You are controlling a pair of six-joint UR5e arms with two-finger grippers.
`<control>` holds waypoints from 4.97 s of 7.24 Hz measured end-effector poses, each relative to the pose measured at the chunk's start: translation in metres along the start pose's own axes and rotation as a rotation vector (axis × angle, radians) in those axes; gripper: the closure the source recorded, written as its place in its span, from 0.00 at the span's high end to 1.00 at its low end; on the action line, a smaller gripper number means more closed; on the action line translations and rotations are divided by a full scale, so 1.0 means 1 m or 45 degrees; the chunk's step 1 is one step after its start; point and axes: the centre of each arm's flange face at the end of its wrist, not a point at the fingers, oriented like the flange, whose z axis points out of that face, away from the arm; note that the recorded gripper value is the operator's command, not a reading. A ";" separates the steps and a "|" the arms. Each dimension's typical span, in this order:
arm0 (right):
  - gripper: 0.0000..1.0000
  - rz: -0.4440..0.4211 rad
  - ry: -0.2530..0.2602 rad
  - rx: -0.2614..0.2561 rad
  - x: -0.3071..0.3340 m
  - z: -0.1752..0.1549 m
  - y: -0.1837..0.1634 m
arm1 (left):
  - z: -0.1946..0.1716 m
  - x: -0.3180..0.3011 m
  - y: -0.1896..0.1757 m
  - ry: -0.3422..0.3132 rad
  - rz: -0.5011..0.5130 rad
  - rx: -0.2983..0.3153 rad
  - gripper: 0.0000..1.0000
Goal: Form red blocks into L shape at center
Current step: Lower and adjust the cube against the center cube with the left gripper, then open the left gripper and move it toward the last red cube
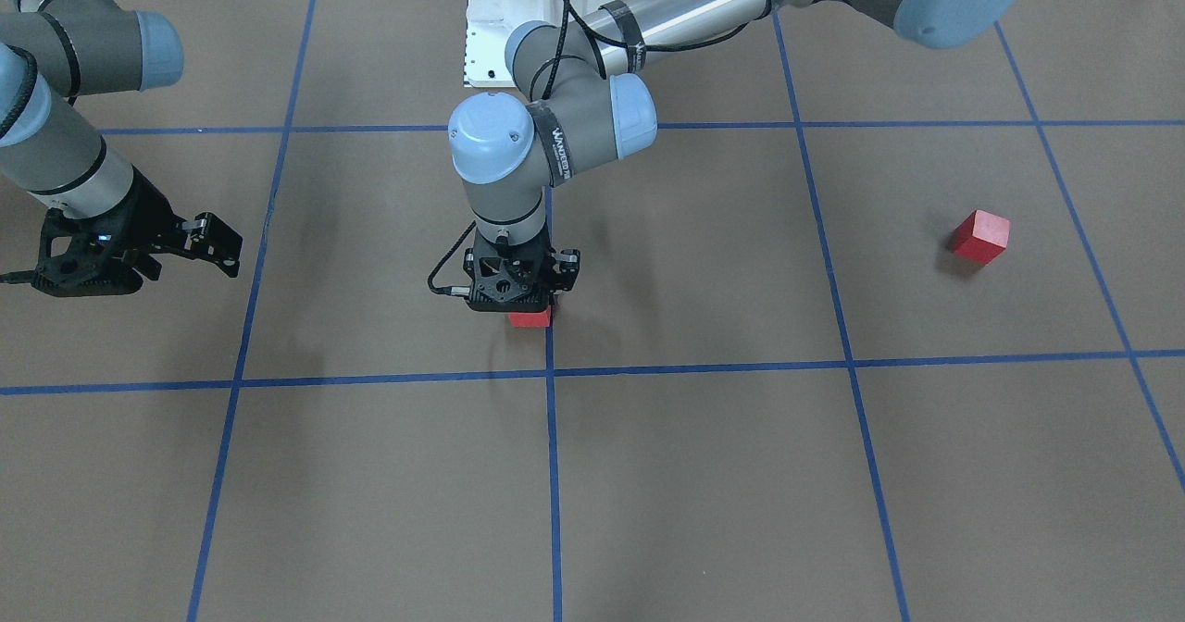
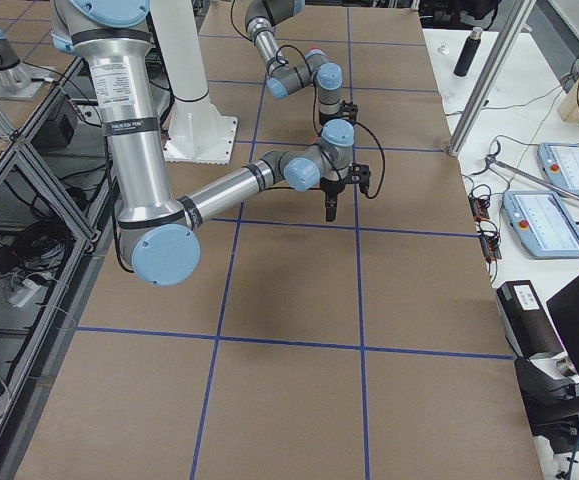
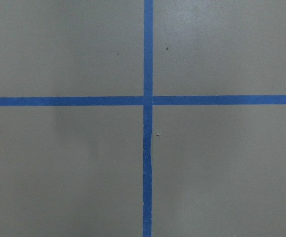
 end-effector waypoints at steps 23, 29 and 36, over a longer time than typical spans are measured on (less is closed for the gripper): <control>1.00 0.005 0.004 -0.003 0.003 0.001 0.001 | -0.002 -0.001 0.015 0.053 -0.106 -0.046 0.80; 1.00 0.003 -0.004 0.002 0.002 -0.002 0.002 | -0.015 0.001 0.015 0.078 -0.092 -0.033 0.99; 1.00 -0.001 -0.008 0.011 0.000 -0.006 0.002 | -0.078 -0.376 0.039 0.097 0.044 -0.010 0.99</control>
